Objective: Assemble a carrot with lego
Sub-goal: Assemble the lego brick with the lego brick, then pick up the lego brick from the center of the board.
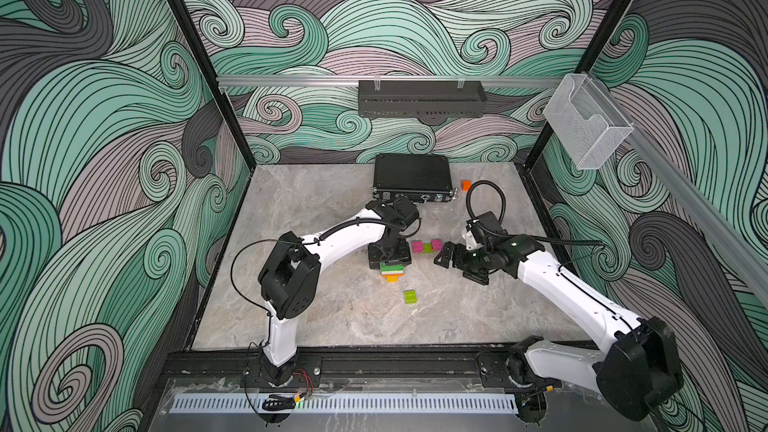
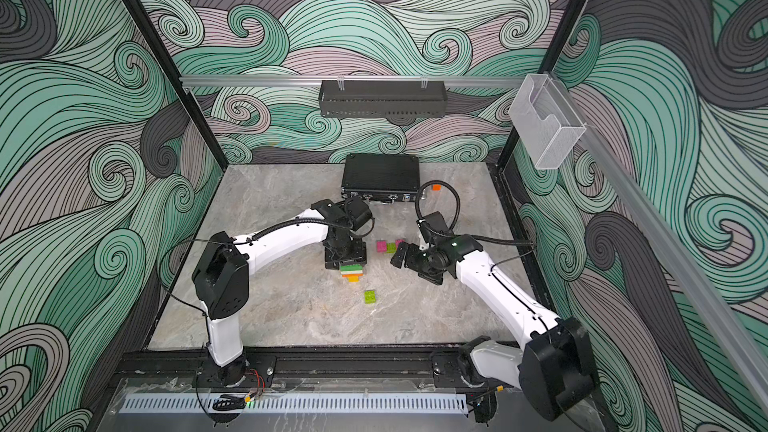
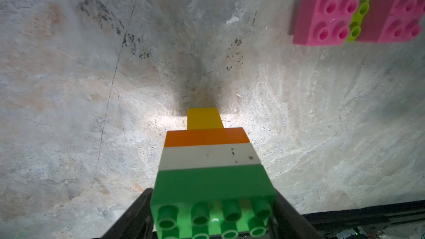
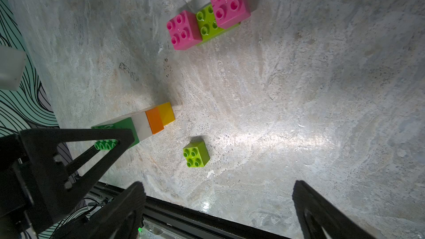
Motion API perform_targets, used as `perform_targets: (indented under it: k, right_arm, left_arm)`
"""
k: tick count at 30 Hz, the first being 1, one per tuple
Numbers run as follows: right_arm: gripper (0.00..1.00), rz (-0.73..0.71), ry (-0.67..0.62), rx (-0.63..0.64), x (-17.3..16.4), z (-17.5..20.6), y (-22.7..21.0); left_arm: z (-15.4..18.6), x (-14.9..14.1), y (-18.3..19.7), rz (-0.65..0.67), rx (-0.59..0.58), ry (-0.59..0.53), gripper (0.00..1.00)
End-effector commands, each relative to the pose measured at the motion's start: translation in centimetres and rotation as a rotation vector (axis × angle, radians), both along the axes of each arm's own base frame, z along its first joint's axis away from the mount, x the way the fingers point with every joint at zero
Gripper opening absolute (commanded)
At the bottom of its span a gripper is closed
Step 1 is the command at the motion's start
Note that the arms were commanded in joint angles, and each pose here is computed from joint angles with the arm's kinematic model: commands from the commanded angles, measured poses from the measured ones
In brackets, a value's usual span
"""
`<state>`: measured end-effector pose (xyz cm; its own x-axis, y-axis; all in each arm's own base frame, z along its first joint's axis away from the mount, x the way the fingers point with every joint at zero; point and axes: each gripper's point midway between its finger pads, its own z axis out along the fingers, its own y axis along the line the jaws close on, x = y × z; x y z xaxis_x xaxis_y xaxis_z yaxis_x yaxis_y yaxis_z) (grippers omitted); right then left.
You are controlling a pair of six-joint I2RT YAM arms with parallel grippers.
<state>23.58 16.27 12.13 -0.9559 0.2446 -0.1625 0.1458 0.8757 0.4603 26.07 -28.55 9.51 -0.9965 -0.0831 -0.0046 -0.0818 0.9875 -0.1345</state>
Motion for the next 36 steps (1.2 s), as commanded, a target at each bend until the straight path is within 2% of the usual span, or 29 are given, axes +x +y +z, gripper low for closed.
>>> perform_targets:
  k: [1, 6, 11, 20, 26, 31, 36]
  right_arm:
    - [1.00, -0.007, 0.003, -0.005, 0.0, 0.2, -0.2]
    - [0.99, -0.009, 0.005, -0.008, -0.1, 0.1, -0.3]
    - [1.00, -0.001, 0.024, -0.018, -0.6, -0.9, -0.3]
    - [0.97, 0.148, 0.017, -0.177, -2.3, -3.5, 2.8]
    - [0.91, 0.233, -0.021, -0.290, -3.4, -5.4, 5.3]
    - [0.85, 0.298, -0.057, -0.353, -4.0, -6.2, 7.2]
    - [0.76, 0.336, -0.072, -0.395, -3.9, -6.8, 9.0]
  left_arm:
    - [0.0, -0.1, 0.8, 0.001, 0.044, 0.008, 0.79]
    - [0.8, 0.1, 0.6, 0.002, 0.027, -0.015, 0.82]
    - [3.8, 1.0, 0.5, -0.009, -0.015, -0.110, 0.92]
    - [10.4, 1.5, 4.1, 0.007, -0.069, -0.313, 0.96]
    - [10.1, 1.9, 9.2, 0.104, -0.152, -0.410, 0.92]
    - [8.4, 1.6, 13.1, 0.174, -0.143, -0.389, 0.90]
    - [6.7, 1.3, 15.4, 0.233, -0.153, -0.348, 0.88]
